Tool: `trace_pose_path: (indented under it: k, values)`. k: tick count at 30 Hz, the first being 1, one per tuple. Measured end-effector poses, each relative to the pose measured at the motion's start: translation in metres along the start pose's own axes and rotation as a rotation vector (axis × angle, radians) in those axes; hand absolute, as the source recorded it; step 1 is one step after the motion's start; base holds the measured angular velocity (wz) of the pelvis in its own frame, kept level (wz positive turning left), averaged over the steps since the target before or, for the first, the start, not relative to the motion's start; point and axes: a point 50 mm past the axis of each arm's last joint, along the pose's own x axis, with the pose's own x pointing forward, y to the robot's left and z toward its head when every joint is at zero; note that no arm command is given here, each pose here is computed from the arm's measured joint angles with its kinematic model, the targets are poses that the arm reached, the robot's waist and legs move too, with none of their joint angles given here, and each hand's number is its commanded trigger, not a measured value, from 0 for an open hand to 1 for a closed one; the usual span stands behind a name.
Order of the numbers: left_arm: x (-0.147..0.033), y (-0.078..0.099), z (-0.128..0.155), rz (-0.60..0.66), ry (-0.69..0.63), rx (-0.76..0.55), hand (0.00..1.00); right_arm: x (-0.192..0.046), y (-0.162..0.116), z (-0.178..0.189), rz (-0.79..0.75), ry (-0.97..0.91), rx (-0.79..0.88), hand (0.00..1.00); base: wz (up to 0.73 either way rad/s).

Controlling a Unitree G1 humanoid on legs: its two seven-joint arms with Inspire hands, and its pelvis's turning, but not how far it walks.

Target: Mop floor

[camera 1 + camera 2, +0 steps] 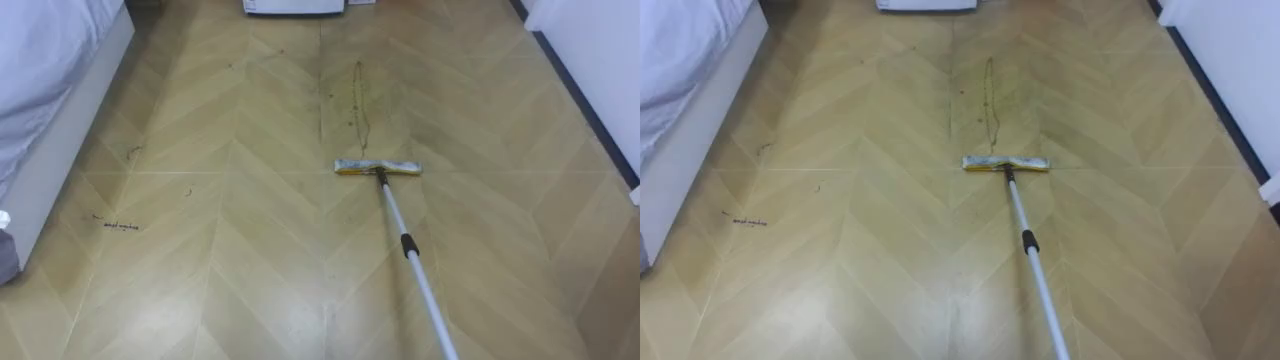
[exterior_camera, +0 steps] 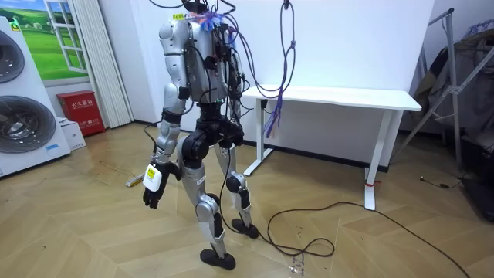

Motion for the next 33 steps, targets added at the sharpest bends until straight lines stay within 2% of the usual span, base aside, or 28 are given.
trace_pose_path:
  k: [21, 33]
  values:
    - [-0.002, -0.001, -0.009, 0.006, 0.026, -0.068, 0.0, 0.0, -0.001, -0.003, -0.003, 0.008, 0.01, 1.0, 0.0]
    - [0.002, -0.003, 0.004, -0.004, 0.011, -0.057, 0.0, 0.0, -0.004, 0.011, -0.019, -0.03, 0.021, 1.0, 0.0]
